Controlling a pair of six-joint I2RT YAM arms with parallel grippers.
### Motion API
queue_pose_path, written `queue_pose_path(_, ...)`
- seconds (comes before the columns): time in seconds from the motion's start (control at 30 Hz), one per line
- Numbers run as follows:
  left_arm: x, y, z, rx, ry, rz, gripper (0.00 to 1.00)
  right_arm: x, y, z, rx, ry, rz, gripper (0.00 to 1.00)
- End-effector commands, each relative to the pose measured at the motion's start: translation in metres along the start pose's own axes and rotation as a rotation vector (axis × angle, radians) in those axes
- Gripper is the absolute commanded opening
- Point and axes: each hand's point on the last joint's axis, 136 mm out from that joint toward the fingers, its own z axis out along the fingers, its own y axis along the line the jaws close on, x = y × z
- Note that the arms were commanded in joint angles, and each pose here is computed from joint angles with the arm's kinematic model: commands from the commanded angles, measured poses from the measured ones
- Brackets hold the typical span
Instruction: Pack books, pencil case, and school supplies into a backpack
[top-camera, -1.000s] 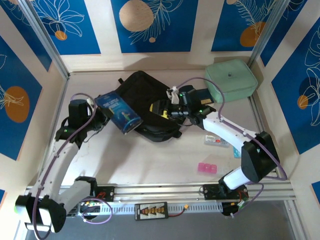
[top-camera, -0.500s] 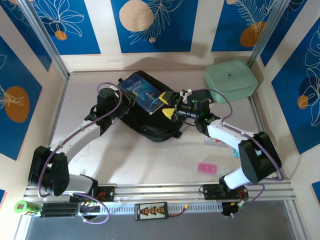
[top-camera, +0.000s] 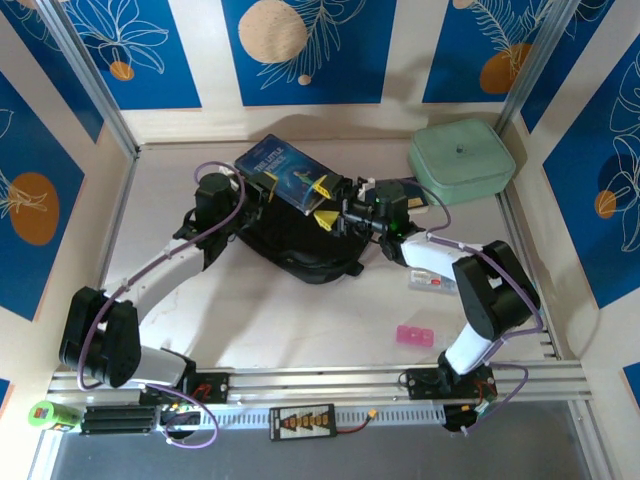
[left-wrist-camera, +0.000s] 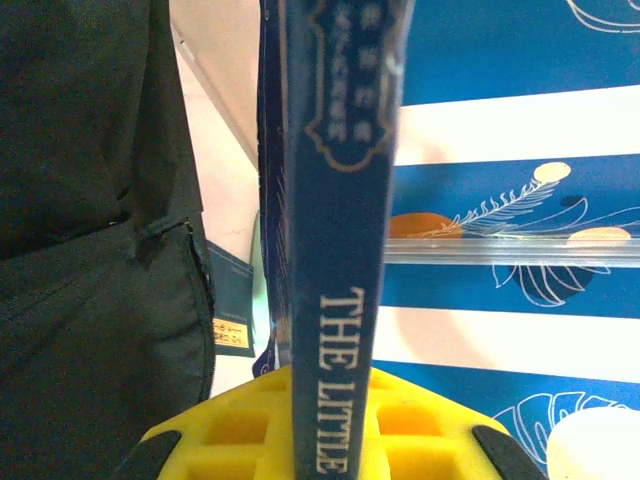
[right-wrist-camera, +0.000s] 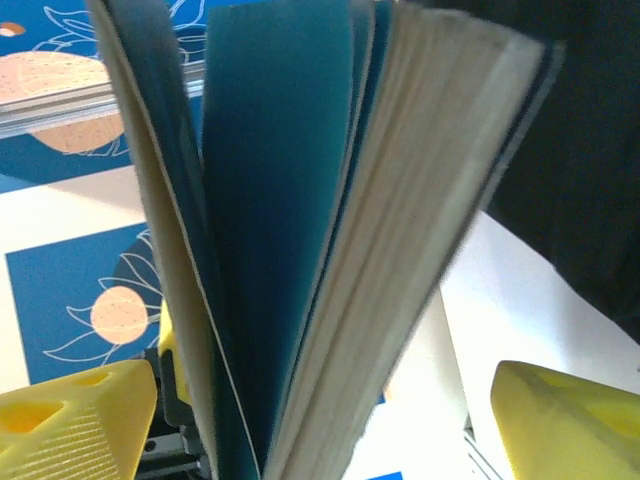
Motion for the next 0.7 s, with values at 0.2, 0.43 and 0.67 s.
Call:
queue_pose_path(0.2,0.0,-0.043,-0.004,0.143,-0.012,0.006,0.0,0.002,0.031,0.014,-0.129,0.016,-0.067,0.54)
queue_pose_path(0.43,0.0,-0.012,-0.014,0.077,-0.028,0.039,0.0,0.001,0.016,0.009,-0.082,0.014,-0.091,0.16)
queue_pose_path(0.67,0.008,0.047,-0.029,-0.201,0.044,0.247,0.55,-0.009,-0.001,-0.017,0.035,-0.039,-0.165,0.06)
